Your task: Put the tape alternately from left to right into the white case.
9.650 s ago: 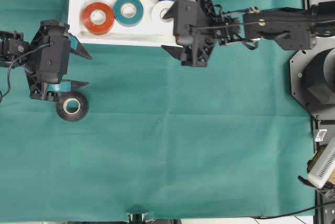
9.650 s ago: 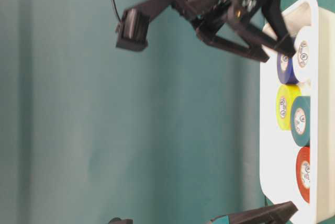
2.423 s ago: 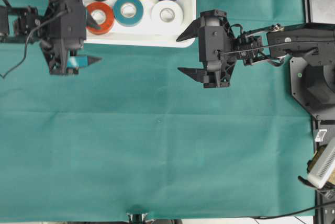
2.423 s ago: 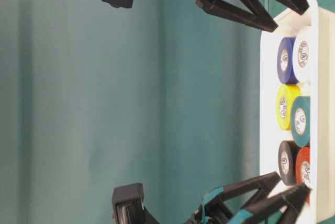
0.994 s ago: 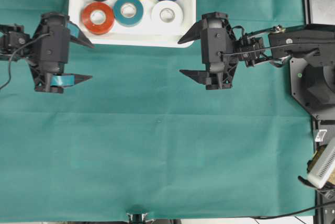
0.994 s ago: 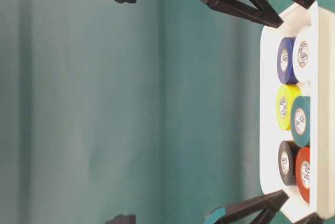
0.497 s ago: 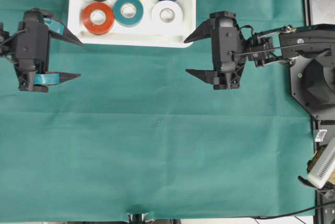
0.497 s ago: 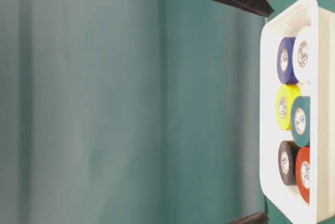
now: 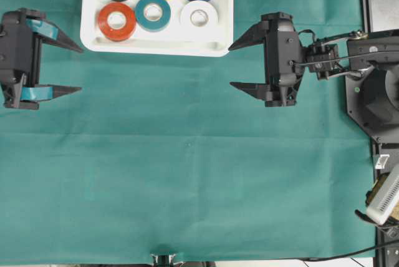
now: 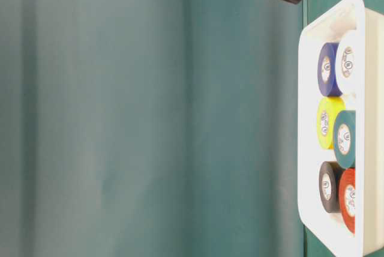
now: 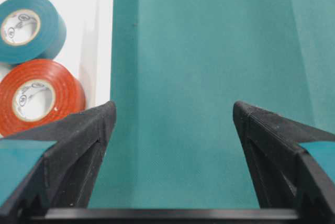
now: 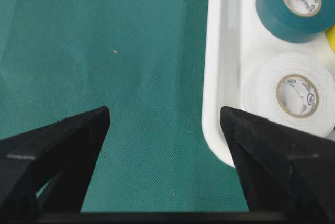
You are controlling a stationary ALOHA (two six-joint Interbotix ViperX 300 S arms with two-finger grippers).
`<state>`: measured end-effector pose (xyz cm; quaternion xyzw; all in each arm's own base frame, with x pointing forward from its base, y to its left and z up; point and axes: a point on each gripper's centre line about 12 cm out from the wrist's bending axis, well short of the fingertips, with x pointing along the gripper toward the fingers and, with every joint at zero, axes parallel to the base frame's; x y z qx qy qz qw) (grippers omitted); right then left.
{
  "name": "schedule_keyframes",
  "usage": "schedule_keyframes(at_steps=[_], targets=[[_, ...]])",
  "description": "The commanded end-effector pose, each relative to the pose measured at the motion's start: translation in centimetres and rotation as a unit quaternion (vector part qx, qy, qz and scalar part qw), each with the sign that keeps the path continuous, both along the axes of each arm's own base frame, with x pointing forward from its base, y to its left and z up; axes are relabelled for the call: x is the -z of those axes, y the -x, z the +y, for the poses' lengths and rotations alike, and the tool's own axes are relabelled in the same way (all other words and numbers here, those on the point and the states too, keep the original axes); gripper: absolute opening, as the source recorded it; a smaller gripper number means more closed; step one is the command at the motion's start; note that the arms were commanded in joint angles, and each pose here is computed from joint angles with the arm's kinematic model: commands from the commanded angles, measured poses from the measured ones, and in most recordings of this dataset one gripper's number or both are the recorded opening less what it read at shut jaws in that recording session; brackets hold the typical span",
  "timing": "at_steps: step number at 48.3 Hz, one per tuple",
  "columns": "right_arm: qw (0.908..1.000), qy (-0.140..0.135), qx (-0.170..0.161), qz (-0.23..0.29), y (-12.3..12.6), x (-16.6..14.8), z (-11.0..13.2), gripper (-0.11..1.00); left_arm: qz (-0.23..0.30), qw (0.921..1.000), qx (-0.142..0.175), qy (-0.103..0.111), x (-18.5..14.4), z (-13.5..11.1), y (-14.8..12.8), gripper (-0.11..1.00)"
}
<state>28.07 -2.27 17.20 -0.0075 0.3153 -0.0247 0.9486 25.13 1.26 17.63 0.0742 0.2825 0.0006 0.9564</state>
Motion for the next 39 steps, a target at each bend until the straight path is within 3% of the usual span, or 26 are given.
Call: schedule_keyframes(at_steps=[1, 20, 39], targets=[[0.9999, 0.000, -0.001, -0.016, 0.1, -0.8, 0.1, 0.78, -0.018, 0.9998, 0.001, -0.002, -0.7, 0.0, 0.2, 0.93], [0.9996, 0.000, 0.000, -0.030, 1.9, -1.2, 0.2, 0.78, -0.047, 0.9989, 0.001, -0.002, -1.2, -0.2, 2.7, 0.93], [0.9988, 0.001, 0.000, -0.050, 3.8, -1.7, 0.4, 0.78, -0.109, 0.9941, 0.000, -0.005, -2.1, -0.3, 6.2, 0.93]])
